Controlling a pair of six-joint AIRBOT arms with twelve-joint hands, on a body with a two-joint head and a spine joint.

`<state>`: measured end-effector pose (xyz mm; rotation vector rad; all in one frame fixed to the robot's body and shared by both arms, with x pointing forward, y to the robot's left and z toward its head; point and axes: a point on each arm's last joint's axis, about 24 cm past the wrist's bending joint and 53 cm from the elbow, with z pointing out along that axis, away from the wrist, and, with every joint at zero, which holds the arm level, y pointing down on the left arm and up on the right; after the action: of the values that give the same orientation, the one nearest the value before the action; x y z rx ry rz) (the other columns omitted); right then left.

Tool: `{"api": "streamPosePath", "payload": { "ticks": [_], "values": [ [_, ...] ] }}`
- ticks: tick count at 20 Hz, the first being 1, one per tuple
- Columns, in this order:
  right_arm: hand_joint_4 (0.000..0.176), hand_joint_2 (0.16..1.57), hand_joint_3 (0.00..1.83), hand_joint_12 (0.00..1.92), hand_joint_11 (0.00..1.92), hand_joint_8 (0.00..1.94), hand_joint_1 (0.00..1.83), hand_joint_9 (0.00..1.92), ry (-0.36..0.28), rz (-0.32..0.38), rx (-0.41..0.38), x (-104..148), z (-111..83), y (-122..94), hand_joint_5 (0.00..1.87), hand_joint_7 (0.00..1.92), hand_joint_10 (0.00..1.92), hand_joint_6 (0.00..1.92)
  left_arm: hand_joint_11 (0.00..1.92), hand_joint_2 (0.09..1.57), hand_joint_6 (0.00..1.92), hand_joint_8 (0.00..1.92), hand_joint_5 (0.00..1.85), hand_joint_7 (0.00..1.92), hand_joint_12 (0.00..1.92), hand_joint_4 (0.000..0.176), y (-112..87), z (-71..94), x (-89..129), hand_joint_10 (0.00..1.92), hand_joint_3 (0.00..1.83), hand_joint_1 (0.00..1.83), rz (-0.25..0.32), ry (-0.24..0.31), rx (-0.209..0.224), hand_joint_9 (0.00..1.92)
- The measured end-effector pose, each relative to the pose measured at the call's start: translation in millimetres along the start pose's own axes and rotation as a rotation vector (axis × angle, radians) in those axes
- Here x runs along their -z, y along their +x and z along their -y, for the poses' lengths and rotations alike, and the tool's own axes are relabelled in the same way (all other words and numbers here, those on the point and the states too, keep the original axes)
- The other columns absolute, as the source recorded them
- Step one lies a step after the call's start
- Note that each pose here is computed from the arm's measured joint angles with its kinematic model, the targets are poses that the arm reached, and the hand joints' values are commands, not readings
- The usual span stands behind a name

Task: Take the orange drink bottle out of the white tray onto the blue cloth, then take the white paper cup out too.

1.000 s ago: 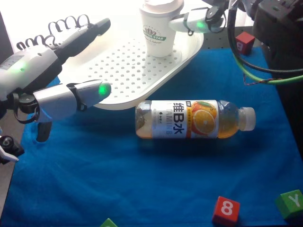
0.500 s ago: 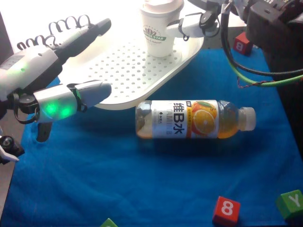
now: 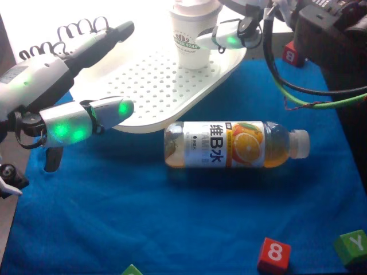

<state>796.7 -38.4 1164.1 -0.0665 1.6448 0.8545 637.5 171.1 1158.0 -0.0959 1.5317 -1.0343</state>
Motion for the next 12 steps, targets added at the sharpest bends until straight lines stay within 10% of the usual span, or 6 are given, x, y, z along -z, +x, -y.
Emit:
{"api": "streamPosePath", "payload": {
  "ticks": [2, 7, 12],
  "values": [
    [0.029, 1.11, 0.0, 0.0, 0.01, 0.0, 0.81, 0.0, -0.013, 0.014, -0.004, -1.2, -6.0, -5.3, 0.0, 0.0, 0.0, 0.0, 0.0, 1.21, 0.0, 0.0, 0.0, 0.0, 0.0, 0.137, 0.1, 0.0, 0.0, 0.0, 0.0, 0.21, -0.001, 0.0, -0.001, 0.0],
    [0.046, 1.11, 0.0, 0.01, 0.01, 0.0, 0.78, 0.0, -0.012, 0.021, 0.0, -3.4, -5.2, -7.7, 0.0, 0.0, 0.0, 0.0, 0.0, 1.21, 0.0, 0.0, 0.0, 0.0, 0.0, 0.163, 0.6, -1.4, -0.6, 0.0, 0.0, 0.2, 0.001, -0.003, 0.004, 0.0],
    [0.011, 1.1, 0.0, 0.0, 0.0, 0.0, 0.75, 0.0, -0.003, 0.022, 0.004, -3.9, -1.1, -9.0, 0.0, 0.0, 0.0, 0.0, 0.0, 1.21, 0.0, 0.0, 0.0, 0.0, 0.0, 0.15, 0.9, -0.7, -0.6, 0.0, 0.0, 0.22, 0.0, 0.0, 0.006, 0.0]
  ]
}}
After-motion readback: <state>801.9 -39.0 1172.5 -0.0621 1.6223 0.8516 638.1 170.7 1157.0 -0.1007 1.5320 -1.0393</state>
